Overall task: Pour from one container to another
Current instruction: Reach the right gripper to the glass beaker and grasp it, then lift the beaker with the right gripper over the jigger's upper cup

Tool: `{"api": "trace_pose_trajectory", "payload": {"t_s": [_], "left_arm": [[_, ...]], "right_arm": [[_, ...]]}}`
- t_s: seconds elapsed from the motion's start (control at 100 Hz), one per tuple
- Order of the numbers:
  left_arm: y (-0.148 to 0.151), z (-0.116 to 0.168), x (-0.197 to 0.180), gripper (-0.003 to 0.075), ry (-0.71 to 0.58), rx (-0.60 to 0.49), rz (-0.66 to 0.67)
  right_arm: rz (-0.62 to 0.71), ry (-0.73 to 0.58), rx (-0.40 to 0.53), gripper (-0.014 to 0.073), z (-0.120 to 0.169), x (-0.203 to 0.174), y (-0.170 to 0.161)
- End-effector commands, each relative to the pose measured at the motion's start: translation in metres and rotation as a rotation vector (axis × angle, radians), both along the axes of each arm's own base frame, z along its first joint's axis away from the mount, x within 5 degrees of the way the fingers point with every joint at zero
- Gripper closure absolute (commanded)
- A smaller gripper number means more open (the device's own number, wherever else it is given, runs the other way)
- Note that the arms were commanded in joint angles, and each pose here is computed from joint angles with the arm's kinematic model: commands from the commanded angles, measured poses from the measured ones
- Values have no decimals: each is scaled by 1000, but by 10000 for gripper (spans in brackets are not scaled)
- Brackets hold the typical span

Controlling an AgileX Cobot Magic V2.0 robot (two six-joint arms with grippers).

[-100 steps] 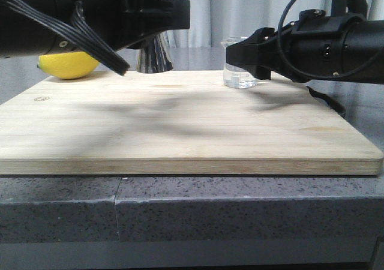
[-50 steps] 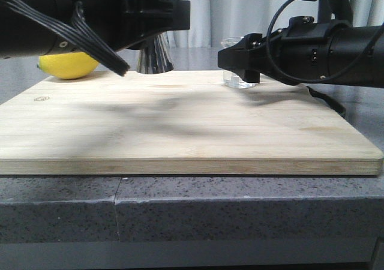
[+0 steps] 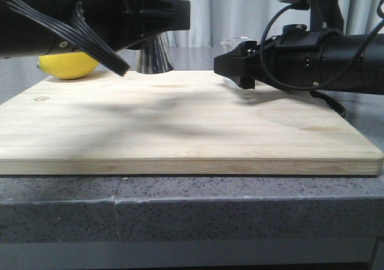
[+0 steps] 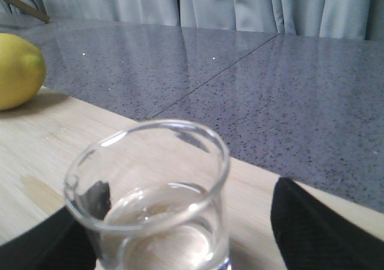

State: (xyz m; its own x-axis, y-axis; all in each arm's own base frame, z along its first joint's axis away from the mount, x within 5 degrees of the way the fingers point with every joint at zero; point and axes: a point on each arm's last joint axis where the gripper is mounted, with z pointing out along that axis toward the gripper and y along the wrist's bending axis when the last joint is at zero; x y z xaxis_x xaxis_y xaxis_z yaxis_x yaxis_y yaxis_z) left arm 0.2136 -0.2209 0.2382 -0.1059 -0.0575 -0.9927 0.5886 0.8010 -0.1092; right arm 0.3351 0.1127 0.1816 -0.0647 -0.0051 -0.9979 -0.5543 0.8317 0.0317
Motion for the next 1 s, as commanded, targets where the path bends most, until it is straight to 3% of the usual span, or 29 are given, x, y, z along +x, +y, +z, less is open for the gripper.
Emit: {"api": "trace_pose_trajectory", "payload": {"t_s": [0.0,0.37,0.71,0.99], "left_arm": [[1,28,-2,740,-108,-97,3],[1,28,-2,739,-108,-97,3],[1,28,-2,739,-108,-97,3],[1,27,-2,739,-103,-93,2]], "right_arm": [[18,-133,67,88,29,1,2],[26,-138,65,90,29,0,2],[100,-159,31,300,28,-4,8],[102,-165,35,362,29,-4,8]]}}
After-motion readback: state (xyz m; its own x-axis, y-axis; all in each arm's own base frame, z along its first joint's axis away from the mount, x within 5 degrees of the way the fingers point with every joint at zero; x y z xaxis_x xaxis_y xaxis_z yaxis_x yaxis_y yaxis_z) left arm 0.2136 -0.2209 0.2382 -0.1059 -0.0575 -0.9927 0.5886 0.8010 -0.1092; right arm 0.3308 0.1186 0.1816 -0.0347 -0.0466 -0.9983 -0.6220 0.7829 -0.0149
